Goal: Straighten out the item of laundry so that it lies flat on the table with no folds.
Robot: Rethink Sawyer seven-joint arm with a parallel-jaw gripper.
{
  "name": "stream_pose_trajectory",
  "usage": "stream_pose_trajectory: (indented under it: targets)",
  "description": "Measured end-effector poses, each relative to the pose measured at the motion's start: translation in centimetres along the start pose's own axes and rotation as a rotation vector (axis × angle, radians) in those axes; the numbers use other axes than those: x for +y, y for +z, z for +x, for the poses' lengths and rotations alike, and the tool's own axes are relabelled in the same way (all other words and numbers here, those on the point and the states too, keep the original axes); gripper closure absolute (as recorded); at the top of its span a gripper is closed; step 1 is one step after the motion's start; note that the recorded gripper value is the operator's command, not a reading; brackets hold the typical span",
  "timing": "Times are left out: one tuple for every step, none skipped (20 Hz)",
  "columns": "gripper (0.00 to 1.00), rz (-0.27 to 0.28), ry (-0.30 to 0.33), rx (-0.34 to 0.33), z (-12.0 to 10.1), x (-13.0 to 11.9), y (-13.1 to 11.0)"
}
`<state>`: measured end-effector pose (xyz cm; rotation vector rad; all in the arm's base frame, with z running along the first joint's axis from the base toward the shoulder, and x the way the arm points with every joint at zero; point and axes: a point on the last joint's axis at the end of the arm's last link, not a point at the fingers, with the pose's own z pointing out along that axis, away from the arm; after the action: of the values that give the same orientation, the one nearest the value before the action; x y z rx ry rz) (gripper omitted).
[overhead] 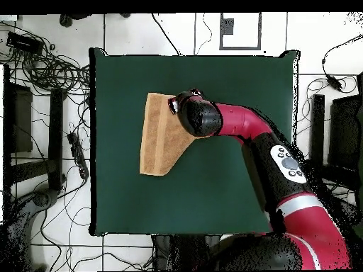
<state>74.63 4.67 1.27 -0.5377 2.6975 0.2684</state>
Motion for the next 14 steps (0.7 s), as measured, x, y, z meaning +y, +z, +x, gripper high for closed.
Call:
stream_pose_trajectory:
  targets:
    - [1.00,0.004,0.004,0.015,0.6,-0.3,0.8]
    - [1.00,0.009,0.008,0.030,1.2,-0.6,1.7]
    - [1.00,0.008,0.009,0.055,1.9,-0.7,2.4]
    - [1.00,0.008,0.011,0.079,2.5,-0.8,3.2]
    - [1.00,0.006,0.011,0.094,2.9,-0.8,3.6]
    - [1.00,0.004,0.011,0.110,3.2,-0.8,3.9]
    - [1.00,-0.002,0.012,0.132,3.7,-0.7,4.4]
    - [1.00,-0.018,0.017,0.172,4.3,-0.5,5.0]
    - [1.00,-0.020,0.020,0.177,4.2,-0.6,4.9]
    - [1.00,-0.021,0.021,0.180,4.1,-0.7,4.9]
    - [1.00,-0.026,0.029,0.191,3.8,-1.0,4.6]
    - [1.00,-0.033,0.034,0.205,3.9,-1.1,4.5]
    - [1.00,-0.039,0.038,0.219,3.9,-1.2,4.4]
    - [1.00,-0.044,0.040,0.230,4.0,-1.2,4.3]
